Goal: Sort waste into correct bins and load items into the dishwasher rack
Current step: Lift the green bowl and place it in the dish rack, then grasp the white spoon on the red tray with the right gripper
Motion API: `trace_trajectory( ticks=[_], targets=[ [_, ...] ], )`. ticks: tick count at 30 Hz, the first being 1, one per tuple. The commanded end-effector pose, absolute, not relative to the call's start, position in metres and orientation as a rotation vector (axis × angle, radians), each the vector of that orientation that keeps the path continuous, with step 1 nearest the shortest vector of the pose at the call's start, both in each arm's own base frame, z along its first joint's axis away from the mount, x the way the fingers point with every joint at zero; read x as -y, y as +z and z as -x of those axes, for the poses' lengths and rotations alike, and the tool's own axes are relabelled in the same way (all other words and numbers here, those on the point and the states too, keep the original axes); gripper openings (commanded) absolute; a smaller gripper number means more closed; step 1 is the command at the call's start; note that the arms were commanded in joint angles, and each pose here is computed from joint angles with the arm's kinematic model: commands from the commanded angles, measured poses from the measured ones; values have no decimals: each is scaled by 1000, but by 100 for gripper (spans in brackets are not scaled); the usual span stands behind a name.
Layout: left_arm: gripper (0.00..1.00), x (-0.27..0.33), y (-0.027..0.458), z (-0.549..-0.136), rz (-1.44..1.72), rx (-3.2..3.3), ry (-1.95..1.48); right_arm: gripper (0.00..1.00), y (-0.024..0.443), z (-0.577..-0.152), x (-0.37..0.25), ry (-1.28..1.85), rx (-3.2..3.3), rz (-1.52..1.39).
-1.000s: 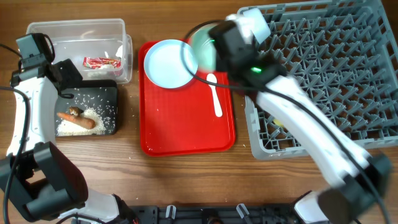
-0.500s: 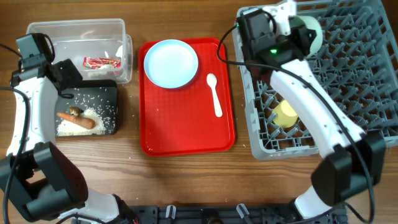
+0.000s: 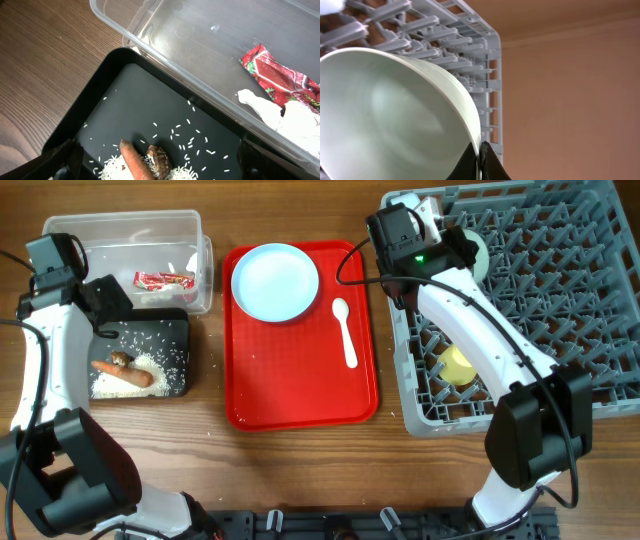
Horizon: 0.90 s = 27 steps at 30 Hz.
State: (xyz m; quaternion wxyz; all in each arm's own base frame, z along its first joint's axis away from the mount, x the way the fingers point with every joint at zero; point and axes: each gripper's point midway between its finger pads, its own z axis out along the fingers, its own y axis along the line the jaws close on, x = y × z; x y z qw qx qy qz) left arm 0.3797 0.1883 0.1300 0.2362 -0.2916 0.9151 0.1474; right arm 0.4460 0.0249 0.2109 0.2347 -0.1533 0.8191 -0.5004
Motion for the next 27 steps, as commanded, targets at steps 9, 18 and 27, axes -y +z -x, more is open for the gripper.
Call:
trace_trajectory(
  ticks=[9, 18, 27],
  targets=[
    [100, -193, 146, -381, 823, -2457, 419, 4, 181, -449, -26, -1500, -2255, 500],
    [100, -193, 146, -381, 823, -2457, 419, 4, 179, -441, -63, -1541, -2214, 782],
    [100, -193, 146, -381, 824, -2457, 418, 73, 178, -436, -91, -1506, -2170, 849]
  ],
)
